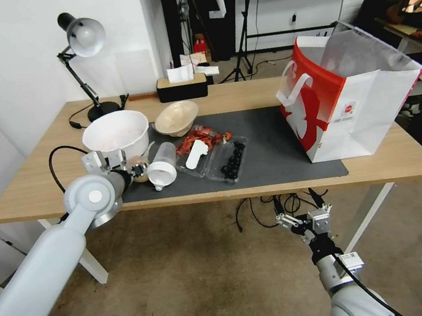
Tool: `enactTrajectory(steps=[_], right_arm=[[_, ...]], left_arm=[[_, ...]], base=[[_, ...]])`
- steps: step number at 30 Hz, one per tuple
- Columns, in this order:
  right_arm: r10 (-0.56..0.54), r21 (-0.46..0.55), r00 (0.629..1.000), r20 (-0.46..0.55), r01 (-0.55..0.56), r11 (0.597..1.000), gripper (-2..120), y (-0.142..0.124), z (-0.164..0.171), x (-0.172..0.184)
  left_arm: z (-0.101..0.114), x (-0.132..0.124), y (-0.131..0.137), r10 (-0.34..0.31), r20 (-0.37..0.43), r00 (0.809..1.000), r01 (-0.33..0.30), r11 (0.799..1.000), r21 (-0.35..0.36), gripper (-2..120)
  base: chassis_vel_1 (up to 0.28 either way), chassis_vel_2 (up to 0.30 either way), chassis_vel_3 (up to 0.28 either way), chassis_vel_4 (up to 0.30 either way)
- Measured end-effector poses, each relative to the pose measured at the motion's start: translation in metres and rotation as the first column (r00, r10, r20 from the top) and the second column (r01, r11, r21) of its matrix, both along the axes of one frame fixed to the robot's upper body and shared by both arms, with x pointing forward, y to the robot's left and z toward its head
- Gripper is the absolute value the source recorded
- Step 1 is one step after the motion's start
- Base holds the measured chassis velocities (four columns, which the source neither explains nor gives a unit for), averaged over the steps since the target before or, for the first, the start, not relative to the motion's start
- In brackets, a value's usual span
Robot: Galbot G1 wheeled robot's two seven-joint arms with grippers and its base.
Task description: Pick up the trash from the table and place it into the takeout bag.
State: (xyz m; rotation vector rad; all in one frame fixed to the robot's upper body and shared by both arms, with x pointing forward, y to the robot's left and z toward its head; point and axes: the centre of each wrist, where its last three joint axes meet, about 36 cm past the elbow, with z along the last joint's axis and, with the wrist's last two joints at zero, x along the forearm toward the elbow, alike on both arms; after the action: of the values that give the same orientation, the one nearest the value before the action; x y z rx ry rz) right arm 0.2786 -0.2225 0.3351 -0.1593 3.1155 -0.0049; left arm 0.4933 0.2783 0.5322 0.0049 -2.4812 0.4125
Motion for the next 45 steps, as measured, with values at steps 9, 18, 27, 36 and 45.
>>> enactTrajectory(steps=[9, 18, 27, 36, 45], right_arm=[[0.004, 0.006, 1.000, 0.011, -0.004, 1.000, 100, 0.002, 0.004, 0.000], [0.006, 0.009, 1.000, 0.016, -0.006, 1.000, 100, 0.004, 0.007, 0.000], [0.007, 0.014, 1.000, 0.028, -0.007, 1.000, 100, 0.005, 0.014, -0.002], [-0.003, 0.014, 1.000, 0.031, 0.003, 1.000, 100, 0.008, 0.016, -0.002], [-0.013, 0.014, 1.000, 0.026, 0.013, 1.000, 100, 0.009, 0.015, -0.007]], left_arm=[[0.019, -0.030, -0.005, -0.020, 0.096, 0.995, 0.018, 1.000, 0.021, 7], [0.061, -0.087, -0.020, -0.120, 0.276, 0.953, 0.106, 0.992, 0.067, 7], [0.093, -0.081, -0.030, -0.277, 0.527, 0.803, 0.259, 0.960, 0.108, 6], [0.139, 0.032, -0.115, -0.476, 0.775, 0.416, 0.623, 0.770, 0.138, 6], [0.160, 0.091, -0.210, -0.586, 0.757, 0.288, 0.735, 0.642, 0.218, 6]], base=[[0.000, 0.000, 0.000, 0.000], [0.000, 0.000, 0.000, 0.000], [0.000, 0.000, 0.000, 0.000], [0.000, 0.000, 0.000, 0.000], [0.000, 0.000, 0.000, 0.000]])
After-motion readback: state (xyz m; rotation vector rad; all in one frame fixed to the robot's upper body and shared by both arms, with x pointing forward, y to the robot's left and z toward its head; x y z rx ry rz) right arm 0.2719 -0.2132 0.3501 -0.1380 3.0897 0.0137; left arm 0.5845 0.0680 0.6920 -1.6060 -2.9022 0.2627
